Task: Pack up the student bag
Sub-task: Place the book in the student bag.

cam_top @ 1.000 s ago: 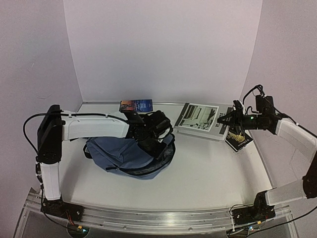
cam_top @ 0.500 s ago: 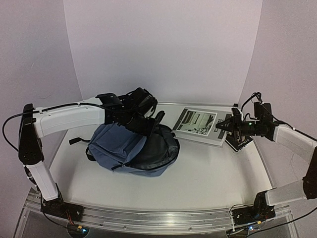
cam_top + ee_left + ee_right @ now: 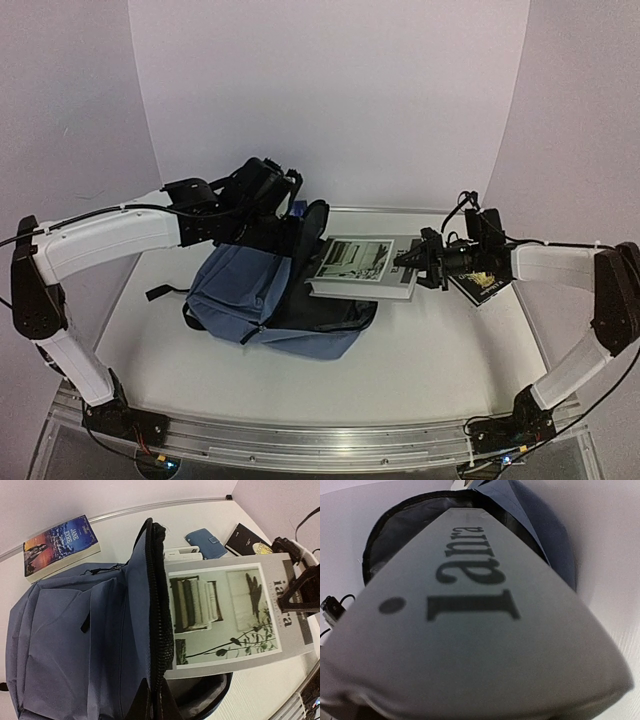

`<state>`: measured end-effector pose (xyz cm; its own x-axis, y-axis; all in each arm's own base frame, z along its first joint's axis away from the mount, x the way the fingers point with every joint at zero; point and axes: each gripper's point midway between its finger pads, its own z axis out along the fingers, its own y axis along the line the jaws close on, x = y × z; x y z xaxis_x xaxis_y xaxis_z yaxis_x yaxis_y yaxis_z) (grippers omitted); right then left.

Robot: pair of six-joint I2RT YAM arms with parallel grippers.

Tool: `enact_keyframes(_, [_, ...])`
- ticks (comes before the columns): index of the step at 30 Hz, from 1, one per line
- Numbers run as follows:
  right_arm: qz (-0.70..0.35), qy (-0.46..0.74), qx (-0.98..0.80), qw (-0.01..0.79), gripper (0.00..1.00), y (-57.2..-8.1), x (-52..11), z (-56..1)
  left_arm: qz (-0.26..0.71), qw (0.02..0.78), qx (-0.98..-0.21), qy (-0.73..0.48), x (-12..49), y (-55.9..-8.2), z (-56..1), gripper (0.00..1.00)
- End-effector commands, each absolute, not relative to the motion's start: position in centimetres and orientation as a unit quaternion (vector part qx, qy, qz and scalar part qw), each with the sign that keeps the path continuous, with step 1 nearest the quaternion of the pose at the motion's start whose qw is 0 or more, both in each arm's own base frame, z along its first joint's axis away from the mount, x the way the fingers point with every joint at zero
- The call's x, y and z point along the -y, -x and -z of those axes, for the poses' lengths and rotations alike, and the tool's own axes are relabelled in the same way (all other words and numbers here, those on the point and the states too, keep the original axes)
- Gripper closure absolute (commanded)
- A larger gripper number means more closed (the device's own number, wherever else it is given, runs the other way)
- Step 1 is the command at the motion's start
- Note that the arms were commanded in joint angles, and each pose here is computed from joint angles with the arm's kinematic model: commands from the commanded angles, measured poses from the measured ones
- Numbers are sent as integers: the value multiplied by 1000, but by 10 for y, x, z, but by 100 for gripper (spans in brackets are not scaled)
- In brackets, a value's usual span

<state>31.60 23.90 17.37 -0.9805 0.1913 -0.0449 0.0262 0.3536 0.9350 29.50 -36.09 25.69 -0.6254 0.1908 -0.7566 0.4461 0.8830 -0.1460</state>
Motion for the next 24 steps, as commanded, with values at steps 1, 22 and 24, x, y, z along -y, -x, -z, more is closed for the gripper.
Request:
enact_keyframes(1, [-602,-40,-791,103,100,-343,-269,-205,219,464,-844,-157,361,-297,-320,100])
enact_keyframes(22, [-654,-69,-753,34,100,-371,-392,-171,269,489,-813,-167,371,-292,-350,100])
enact_keyframes(24, [-657,-56,-751,26,100,-367,-407,-166,269,487,-813,-172,373,-292,-350,100])
